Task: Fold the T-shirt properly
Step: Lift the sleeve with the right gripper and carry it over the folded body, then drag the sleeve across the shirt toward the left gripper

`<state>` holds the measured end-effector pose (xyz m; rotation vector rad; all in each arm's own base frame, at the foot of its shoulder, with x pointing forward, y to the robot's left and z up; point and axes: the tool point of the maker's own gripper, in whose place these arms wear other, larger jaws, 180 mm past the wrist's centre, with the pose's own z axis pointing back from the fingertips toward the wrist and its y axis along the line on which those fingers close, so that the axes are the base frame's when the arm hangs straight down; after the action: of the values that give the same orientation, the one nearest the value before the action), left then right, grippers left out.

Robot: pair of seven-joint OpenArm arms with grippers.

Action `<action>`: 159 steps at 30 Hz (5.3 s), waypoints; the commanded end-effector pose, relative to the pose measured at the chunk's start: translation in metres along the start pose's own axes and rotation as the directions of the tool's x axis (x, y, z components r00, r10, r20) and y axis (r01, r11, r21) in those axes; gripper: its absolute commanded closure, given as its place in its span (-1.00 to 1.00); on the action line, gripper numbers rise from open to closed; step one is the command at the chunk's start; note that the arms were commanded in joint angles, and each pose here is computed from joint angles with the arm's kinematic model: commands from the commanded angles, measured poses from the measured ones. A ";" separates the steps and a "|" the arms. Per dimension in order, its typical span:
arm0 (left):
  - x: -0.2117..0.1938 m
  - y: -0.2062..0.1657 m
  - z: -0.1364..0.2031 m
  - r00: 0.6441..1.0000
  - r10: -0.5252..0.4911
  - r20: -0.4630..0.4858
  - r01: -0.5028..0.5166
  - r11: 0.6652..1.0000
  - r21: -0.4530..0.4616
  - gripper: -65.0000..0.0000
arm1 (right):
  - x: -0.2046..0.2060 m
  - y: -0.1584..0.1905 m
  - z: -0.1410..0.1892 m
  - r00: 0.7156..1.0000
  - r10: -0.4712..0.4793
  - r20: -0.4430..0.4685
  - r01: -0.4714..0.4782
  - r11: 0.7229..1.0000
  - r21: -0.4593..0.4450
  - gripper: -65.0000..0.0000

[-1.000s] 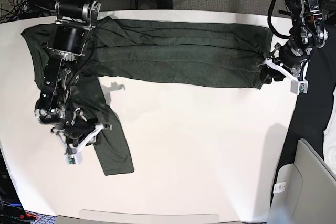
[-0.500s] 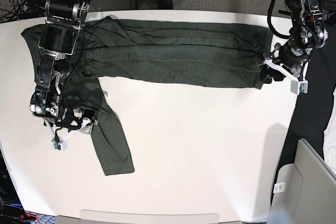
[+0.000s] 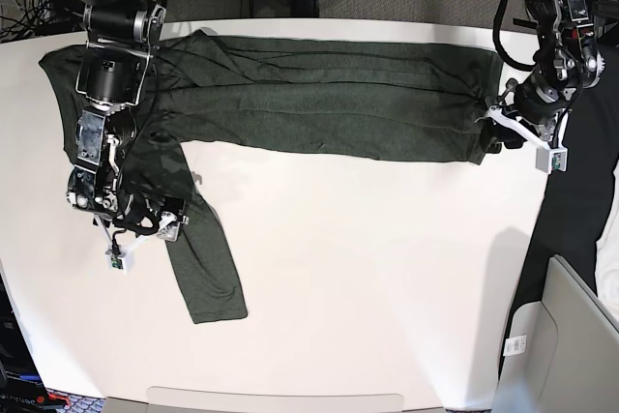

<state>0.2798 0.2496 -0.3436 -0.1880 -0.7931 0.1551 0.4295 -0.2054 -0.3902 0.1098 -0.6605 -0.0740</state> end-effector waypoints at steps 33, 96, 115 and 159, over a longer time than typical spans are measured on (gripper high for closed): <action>0.015 0.000 0.004 0.999 -0.021 0.045 0.021 1.000 -0.002 0.17 | -0.024 0.144 0.047 0.999 -0.039 -0.011 0.038 0.799 0.600 0.98; 0.008 -0.009 0.000 0.999 0.001 0.037 0.000 1.000 -0.022 0.18 | -0.048 0.160 0.052 0.822 0.561 0.101 -0.541 0.711 0.450 0.23; 0.004 -0.005 0.002 1.000 0.004 0.029 -0.004 1.000 -0.014 0.18 | -0.081 0.171 0.016 0.811 0.584 -0.030 -0.503 0.723 0.473 0.26; 0.009 0.007 0.007 0.999 0.019 0.050 -0.020 1.000 0.016 0.18 | -0.119 0.388 0.140 0.651 0.655 0.384 -0.612 0.154 0.775 0.98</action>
<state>0.2731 0.2522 -0.3479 -0.1953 -0.7914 0.1993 0.2560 0.1729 -0.3233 0.8096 -0.5337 1.1608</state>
